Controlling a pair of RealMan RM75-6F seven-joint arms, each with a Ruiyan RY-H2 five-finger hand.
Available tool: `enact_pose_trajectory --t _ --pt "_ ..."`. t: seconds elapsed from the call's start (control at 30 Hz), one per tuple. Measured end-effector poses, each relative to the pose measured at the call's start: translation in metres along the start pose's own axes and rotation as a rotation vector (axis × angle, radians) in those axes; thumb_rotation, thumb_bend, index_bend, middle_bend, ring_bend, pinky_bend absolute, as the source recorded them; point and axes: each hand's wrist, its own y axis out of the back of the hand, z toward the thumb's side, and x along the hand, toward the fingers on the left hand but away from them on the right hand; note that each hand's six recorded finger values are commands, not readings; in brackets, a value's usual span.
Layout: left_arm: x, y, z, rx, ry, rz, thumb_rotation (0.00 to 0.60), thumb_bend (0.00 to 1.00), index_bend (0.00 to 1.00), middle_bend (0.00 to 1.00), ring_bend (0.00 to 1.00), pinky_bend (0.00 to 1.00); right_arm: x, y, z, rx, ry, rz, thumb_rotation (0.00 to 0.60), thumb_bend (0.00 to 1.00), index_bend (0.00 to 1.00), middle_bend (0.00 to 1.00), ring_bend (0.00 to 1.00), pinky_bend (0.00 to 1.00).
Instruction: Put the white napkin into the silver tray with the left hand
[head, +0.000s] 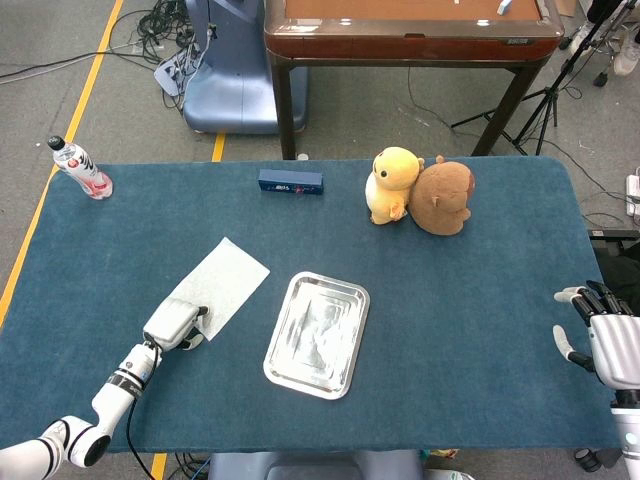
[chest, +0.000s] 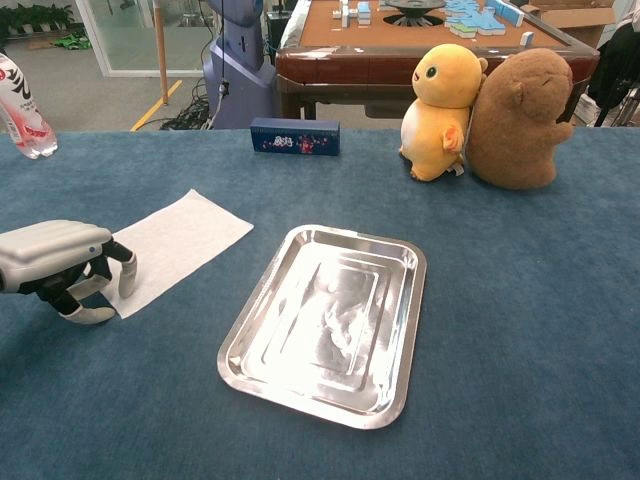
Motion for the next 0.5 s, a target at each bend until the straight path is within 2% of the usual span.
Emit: enact_pose_trajectory --t 0.5 --pt "-0.0002 -0.0002 -0.0003 -0.024 0.0 0.012 0.6 0.33 0.56 0.9 0.6 0.63 0.0001 -0.0003 0.0001 0.002 -0.001 0.001 0.6 0.39 0.33 0.31 0.16 0.3"
